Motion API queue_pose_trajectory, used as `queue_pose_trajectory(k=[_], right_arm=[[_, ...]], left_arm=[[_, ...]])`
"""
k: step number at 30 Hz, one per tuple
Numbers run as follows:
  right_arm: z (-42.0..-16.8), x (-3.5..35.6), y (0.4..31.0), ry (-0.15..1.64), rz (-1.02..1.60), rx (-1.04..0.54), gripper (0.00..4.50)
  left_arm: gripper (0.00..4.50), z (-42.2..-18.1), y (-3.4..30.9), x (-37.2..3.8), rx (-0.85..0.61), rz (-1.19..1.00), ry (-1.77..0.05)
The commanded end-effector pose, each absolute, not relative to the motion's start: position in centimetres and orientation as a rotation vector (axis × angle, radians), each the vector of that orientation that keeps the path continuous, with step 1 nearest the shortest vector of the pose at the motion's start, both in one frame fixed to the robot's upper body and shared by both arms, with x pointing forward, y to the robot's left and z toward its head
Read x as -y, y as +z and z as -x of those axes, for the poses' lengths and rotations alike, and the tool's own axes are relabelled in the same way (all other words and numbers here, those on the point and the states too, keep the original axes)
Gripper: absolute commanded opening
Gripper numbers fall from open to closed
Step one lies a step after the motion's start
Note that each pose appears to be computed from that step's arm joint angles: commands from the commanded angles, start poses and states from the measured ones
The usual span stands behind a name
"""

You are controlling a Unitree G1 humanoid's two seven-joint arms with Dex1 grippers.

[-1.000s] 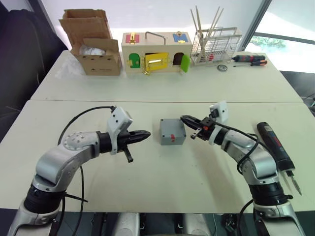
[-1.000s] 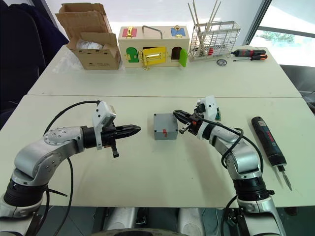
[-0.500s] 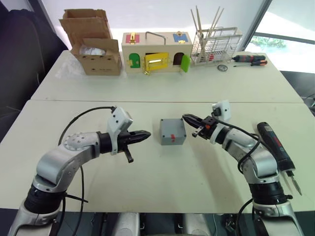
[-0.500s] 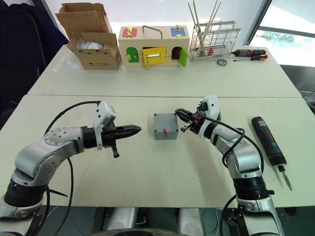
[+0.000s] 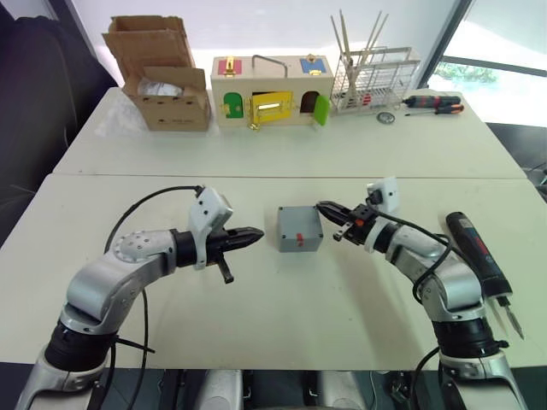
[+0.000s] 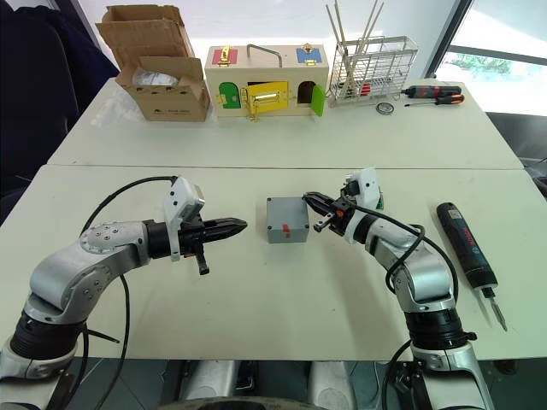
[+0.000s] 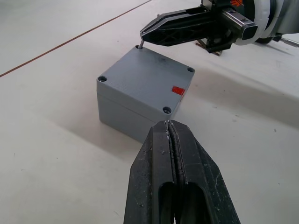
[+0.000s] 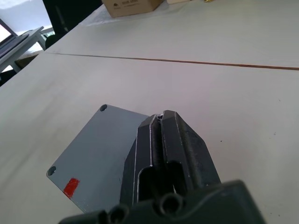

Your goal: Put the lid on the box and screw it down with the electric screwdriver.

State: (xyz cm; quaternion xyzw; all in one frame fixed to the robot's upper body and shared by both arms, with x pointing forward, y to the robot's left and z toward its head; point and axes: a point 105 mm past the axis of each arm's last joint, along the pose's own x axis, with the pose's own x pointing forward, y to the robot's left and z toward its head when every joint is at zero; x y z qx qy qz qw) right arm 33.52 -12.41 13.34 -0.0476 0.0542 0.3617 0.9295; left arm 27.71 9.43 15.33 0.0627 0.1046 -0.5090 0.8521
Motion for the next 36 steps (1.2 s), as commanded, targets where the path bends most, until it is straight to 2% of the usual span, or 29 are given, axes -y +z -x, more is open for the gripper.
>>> queue_pose_trajectory(k=[1, 3, 6, 11, 14, 18, 20, 23, 26, 28, 29, 32, 36], right_arm=[[-33.7, 12.2, 14.3, 0.761, 0.132, -0.090, 0.08], [-33.7, 12.2, 14.2, 0.771, 0.141, -0.096, 0.08], [-33.6, 12.3, 14.6, 0.776, 0.153, -0.094, 0.80], [-33.4, 12.9, 15.9, 0.766, 0.170, -0.074, 3.30], [-33.0, 14.5, 18.2, 0.726, 0.177, -0.046, 4.46], [-31.8, 19.2, 22.5, 0.616, 0.170, -0.051, 4.46], [-31.0, 22.7, 24.6, 0.534, 0.175, -0.117, 4.46], [-30.0, 27.5, 25.8, 0.396, 0.247, -0.263, 4.46], [-28.8, 31.7, 24.6, 0.280, 0.293, -0.487, 4.46], [-28.3, 32.9, 24.2, 0.245, 0.305, -0.561, 4.46], [-27.5, 33.7, 23.1, 0.239, 0.314, -0.668, 4.46], [-24.7, 35.6, 20.0, 0.258, 0.255, -0.959, 4.46], [-23.0, 36.2, 18.0, 0.338, 0.198, -1.123, 4.46]], left_arm=[[0.00, -27.6, 16.1, -9.4, -0.183, -0.150, -1.075], [0.00, -27.7, 16.1, -9.4, -0.182, -0.150, -1.074], [0.00, -27.7, 16.1, -9.4, -0.179, -0.150, -1.077], [0.00, -27.5, 16.3, -9.0, -0.166, -0.141, -1.104], [0.00, -27.2, 16.7, -8.1, -0.147, -0.135, -1.154], [0.00, -26.4, 18.0, -6.9, -0.102, -0.126, -1.246], [0.00, -25.2, 18.6, -5.8, -0.080, -0.152, -1.337], [0.00, -23.3, 19.1, -4.5, -0.065, -0.186, -1.466], [0.00, -22.2, 18.9, -3.7, -0.064, -0.223, -1.549], [0.00, -22.0, 18.9, -3.5, -0.063, -0.233, -1.565], [0.00, -21.8, 18.8, -3.3, -0.062, -0.241, -1.578], [0.00, -21.3, 18.3, -2.6, -0.055, -0.245, -1.602], [0.00, -20.7, 17.8, -2.0, -0.054, -0.238, -1.604]])
